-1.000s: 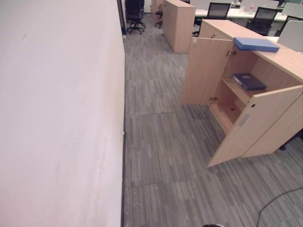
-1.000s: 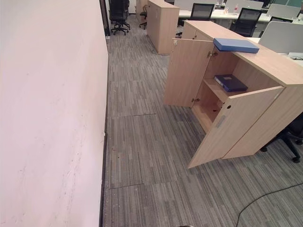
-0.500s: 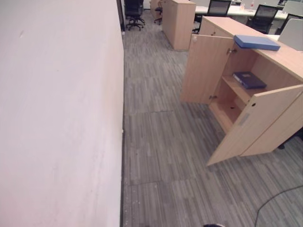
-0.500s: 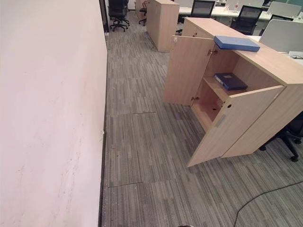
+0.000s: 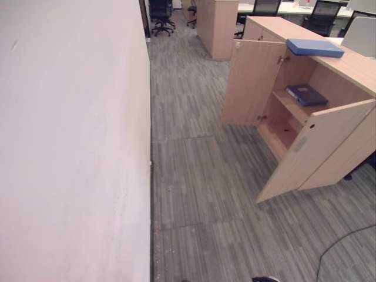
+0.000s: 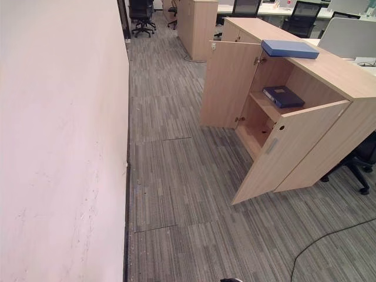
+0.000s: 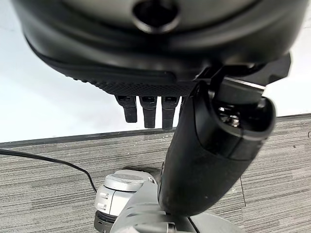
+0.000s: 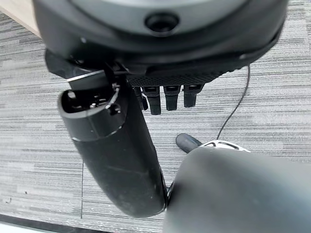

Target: Put the empty folder in the office cabinet

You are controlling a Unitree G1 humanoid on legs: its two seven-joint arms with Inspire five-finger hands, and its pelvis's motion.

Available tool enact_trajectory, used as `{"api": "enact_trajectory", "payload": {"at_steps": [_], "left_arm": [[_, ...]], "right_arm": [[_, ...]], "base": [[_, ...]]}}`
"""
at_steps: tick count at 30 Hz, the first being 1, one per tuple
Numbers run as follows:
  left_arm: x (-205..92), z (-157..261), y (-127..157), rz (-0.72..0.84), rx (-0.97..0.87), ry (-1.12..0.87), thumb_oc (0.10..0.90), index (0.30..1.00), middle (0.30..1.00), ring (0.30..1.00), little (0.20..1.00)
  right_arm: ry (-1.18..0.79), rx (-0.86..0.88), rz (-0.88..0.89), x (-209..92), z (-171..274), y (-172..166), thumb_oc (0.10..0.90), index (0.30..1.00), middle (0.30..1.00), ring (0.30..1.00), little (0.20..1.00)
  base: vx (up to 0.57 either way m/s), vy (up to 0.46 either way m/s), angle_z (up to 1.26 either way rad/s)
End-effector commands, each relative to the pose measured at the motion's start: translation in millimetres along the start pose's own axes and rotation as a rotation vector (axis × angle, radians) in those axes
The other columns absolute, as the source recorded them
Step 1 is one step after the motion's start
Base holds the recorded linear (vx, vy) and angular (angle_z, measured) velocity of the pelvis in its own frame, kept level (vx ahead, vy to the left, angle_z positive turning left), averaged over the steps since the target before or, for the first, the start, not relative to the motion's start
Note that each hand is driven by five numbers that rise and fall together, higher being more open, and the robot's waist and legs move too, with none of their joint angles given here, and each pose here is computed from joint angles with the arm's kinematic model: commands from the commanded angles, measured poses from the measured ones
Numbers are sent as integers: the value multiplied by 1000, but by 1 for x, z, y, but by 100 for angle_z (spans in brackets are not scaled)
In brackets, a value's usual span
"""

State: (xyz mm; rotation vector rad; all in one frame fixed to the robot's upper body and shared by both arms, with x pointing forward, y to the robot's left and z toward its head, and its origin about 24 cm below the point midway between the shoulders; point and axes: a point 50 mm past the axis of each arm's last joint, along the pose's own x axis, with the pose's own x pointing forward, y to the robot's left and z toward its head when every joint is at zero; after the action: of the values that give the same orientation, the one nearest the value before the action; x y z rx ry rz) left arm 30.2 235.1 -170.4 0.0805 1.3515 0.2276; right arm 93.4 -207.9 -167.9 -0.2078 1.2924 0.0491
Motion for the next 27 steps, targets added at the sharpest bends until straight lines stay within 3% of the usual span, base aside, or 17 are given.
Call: {"api": "enact_trajectory", "payload": {"at_steps": [1, 2, 3, 11, 22, 27], "left_arm": [[0, -3, 2, 11, -29, 32, 800, 900, 900, 900, 900], [0, -3, 2, 11, -29, 32, 800, 900, 900, 900, 900], [0, -5, 2, 26, -56, 39, 800, 900, 900, 900, 900], [0, -7, 1, 42, -89, 43, 800, 900, 900, 900, 900], [3, 30, -5, 47, -82, -94, 800, 900, 900, 900, 900], [1, 10, 2, 85, -155, -39, 800, 900, 900, 900, 900]], "right_arm": [[-53, 132, -76, -1, 13, -18, 800, 900, 900, 900, 900], [-52, 132, -76, -1, 13, -18, 800, 900, 900, 900, 900], [-55, 284, -105, -1, 9, -21, 800, 900, 900, 900, 900], [-23, 391, -110, -2, 0, -22, 800, 900, 900, 900, 900], [-37, 236, -147, -3, 14, -38, 800, 900, 900, 900, 900], [-31, 153, -157, -3, 16, -42, 800, 900, 900, 900, 900]], "base": [[0, 0, 0], [0, 0, 0], [0, 0, 0], [14, -11, -4], [-15, -90, -4], [181, 40, -9]]}}
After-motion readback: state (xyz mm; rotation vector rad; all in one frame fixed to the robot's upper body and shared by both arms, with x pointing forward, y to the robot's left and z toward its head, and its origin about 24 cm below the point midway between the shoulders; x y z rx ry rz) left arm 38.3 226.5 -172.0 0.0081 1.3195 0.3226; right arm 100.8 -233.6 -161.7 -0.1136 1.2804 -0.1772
